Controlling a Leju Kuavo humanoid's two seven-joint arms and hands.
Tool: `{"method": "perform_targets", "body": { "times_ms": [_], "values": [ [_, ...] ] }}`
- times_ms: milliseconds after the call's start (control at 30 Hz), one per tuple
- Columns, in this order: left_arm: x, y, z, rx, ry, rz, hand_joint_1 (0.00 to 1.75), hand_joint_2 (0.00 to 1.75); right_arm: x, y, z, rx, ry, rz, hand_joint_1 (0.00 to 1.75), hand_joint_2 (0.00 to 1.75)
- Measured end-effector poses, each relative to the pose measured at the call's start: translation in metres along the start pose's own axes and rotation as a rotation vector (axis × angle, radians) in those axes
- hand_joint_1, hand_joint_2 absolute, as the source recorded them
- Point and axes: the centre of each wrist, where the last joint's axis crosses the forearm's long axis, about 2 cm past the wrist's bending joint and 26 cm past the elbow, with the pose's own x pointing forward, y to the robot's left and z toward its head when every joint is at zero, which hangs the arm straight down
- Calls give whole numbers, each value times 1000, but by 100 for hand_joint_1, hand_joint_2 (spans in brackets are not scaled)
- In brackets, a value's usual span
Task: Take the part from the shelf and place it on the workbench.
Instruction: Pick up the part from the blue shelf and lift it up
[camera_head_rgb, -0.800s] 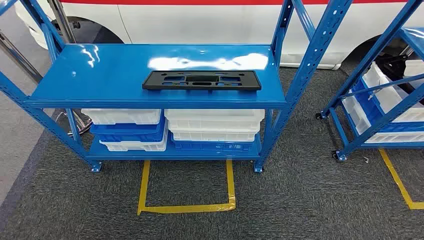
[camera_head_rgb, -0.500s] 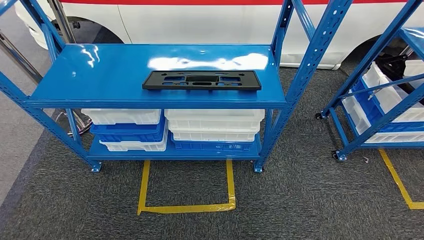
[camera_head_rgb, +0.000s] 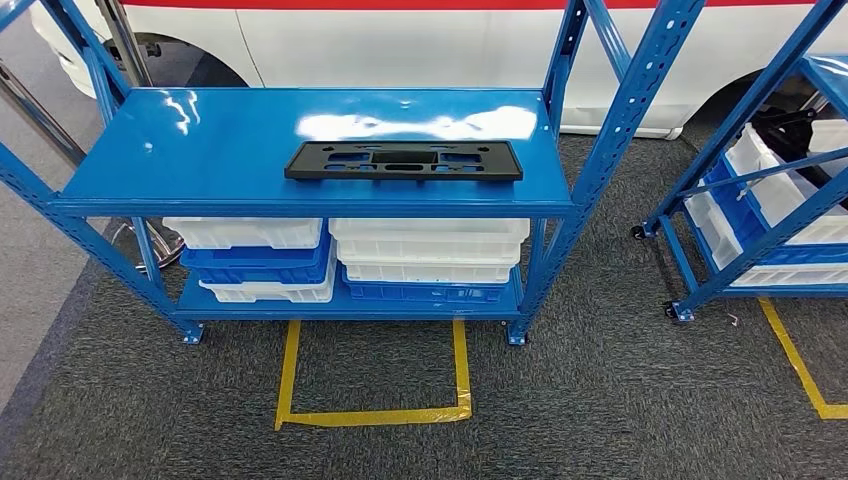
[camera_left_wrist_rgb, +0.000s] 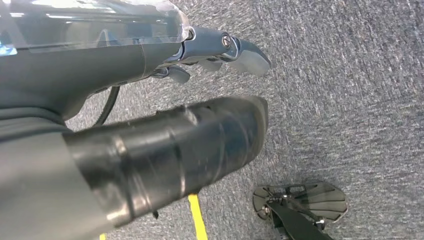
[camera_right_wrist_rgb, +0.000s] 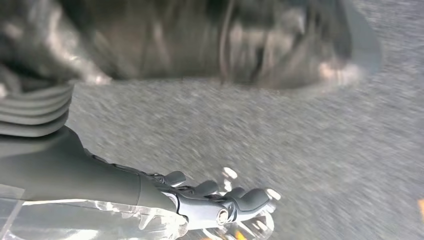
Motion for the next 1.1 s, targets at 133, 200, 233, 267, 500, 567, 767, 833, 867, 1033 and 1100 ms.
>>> {"method": "perform_targets", "body": {
  "times_ms": [133,200,233,267,500,567,767,833,867,1033,1100],
  "values": [
    [1,-1,0,-10,-6,1,0,0,22,-2,-6,-44,-157,-1,0,0],
    [1,-2,0,-18,-11,1,0,0,33,-2,-7,-57,-234,-1,0,0],
    [1,-2,0,-21,-13,1,0,0,39,-2,-7,-61,-272,0,0,0],
    [1,-3,0,-24,-16,-1,0,0,44,-2,-6,-64,-309,1,0,0],
    [2,-5,0,-52,-34,-6,0,0,91,6,2,-50,-596,-7,0,0],
    [3,-5,0,-61,-38,-9,0,0,106,10,6,-38,-678,-18,0,87],
    [4,-6,-1,-78,-49,-12,0,0,143,23,24,9,-869,-65,0,175],
    [4,-7,-1,-88,-52,-14,0,0,156,28,32,35,-932,-86,0,175],
    [5,-7,-1,-94,-53,-17,0,0,164,31,36,53,-968,-99,0,175],
    [12,-7,-3,-143,-69,-60,0,0,237,67,88,282,-1286,-205,0,175],
    [16,-9,-4,-161,-77,-92,0,0,267,85,133,460,-1493,-225,0,175]
  ]
}}
